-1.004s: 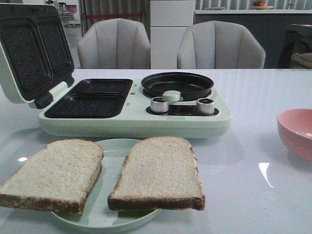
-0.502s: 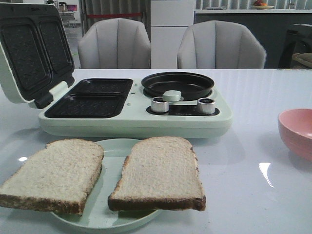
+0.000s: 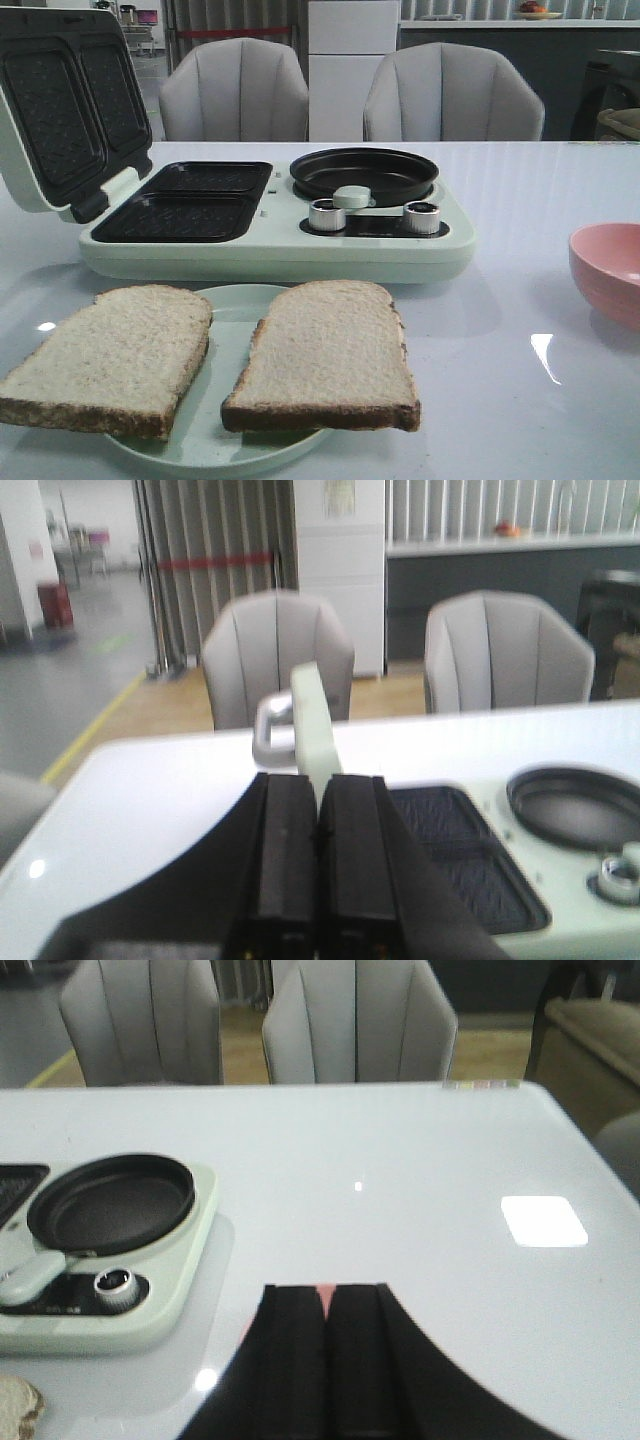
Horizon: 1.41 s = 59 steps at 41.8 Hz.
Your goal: Make breakfast with bread and shrimp
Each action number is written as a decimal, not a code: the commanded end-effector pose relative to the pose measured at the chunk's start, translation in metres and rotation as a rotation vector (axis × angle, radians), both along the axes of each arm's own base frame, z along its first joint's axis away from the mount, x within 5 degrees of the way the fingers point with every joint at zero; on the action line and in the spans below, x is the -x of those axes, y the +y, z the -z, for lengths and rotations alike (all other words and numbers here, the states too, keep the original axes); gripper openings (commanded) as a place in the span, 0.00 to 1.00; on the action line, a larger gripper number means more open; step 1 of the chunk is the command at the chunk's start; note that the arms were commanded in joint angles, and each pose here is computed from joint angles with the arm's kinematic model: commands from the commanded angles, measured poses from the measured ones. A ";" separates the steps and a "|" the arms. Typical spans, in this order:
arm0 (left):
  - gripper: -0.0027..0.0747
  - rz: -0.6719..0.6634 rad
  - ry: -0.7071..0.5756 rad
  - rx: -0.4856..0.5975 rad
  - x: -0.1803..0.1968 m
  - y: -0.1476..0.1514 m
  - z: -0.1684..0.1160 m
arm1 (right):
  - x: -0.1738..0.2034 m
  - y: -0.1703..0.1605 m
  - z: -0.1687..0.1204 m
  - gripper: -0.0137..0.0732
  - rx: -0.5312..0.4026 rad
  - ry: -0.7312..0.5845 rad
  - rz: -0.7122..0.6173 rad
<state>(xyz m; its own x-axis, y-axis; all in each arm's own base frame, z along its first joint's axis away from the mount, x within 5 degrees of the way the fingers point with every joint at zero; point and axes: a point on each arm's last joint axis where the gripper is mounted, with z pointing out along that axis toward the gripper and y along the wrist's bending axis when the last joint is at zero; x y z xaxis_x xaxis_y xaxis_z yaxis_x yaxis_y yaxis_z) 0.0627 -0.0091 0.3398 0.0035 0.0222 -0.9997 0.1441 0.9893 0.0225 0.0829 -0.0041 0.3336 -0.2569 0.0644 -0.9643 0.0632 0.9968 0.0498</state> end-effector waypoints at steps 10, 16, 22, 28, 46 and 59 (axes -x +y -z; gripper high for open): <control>0.16 0.010 0.141 -0.002 -0.026 -0.005 0.007 | -0.044 -0.003 0.012 0.21 -0.019 0.189 0.005; 0.18 0.009 0.211 -0.013 -0.036 -0.006 0.015 | -0.058 -0.004 0.022 0.22 -0.024 0.267 0.005; 0.51 0.009 0.279 -0.023 -0.045 -0.008 0.022 | -0.067 -0.005 0.029 0.45 -0.027 0.316 0.005; 0.82 0.007 0.329 -0.044 -0.053 -0.009 0.028 | -0.073 -0.005 0.034 0.74 -0.029 0.345 0.005; 0.77 0.325 0.410 -0.469 -0.066 -0.047 0.053 | -0.075 -0.005 0.036 0.78 -0.031 0.359 0.005; 0.71 0.606 0.440 -0.894 -0.059 -0.096 0.101 | -0.075 -0.005 0.036 0.78 -0.031 0.359 0.005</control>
